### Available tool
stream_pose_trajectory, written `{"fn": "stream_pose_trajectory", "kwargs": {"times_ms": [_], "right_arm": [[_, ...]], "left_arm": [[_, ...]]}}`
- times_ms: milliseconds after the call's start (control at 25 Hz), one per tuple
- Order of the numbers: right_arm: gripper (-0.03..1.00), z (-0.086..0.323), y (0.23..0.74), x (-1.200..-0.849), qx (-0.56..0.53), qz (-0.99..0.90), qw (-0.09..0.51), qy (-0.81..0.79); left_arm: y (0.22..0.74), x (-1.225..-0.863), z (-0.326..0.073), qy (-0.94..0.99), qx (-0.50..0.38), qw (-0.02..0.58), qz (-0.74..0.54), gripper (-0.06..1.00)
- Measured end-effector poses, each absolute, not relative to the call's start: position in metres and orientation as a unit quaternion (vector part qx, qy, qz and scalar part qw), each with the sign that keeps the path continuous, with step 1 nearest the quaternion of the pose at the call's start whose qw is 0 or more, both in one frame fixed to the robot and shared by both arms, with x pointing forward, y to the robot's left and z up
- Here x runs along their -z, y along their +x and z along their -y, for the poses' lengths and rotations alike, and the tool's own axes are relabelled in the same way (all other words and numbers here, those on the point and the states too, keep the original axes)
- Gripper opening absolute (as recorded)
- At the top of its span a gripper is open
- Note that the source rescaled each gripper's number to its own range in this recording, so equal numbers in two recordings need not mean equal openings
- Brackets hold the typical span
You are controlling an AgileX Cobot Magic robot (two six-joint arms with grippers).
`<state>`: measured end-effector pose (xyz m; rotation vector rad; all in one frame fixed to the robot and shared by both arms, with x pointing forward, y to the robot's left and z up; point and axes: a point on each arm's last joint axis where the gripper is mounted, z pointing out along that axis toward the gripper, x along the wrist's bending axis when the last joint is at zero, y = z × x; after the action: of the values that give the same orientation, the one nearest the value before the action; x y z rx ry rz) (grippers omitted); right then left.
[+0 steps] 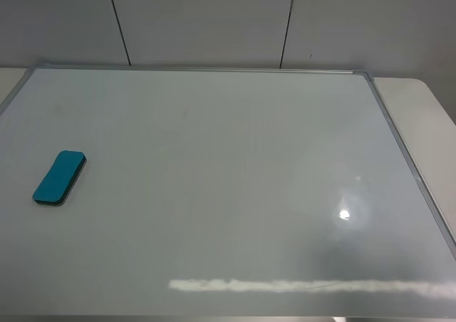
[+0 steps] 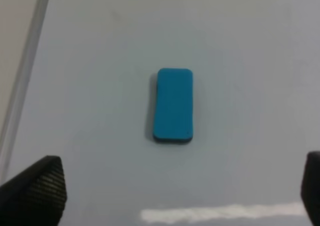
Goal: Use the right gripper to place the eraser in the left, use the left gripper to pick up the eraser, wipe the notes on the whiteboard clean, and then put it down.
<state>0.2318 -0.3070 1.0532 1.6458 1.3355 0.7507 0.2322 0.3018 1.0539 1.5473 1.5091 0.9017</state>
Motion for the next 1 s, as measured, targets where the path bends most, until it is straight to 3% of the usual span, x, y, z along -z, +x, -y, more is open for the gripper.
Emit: {"fn": "stream_pose_trajectory", "kwargs": {"times_ms": [1000], "right_arm": [[1.00, 0.3070, 0.2318, -1.0532, -0.301, -0.536, 0.432, 0.660]], "left_arm": [[0.2322, -1.0539, -0.3018, 0.607, -0.354, 0.390, -0.595, 0.89]]}}
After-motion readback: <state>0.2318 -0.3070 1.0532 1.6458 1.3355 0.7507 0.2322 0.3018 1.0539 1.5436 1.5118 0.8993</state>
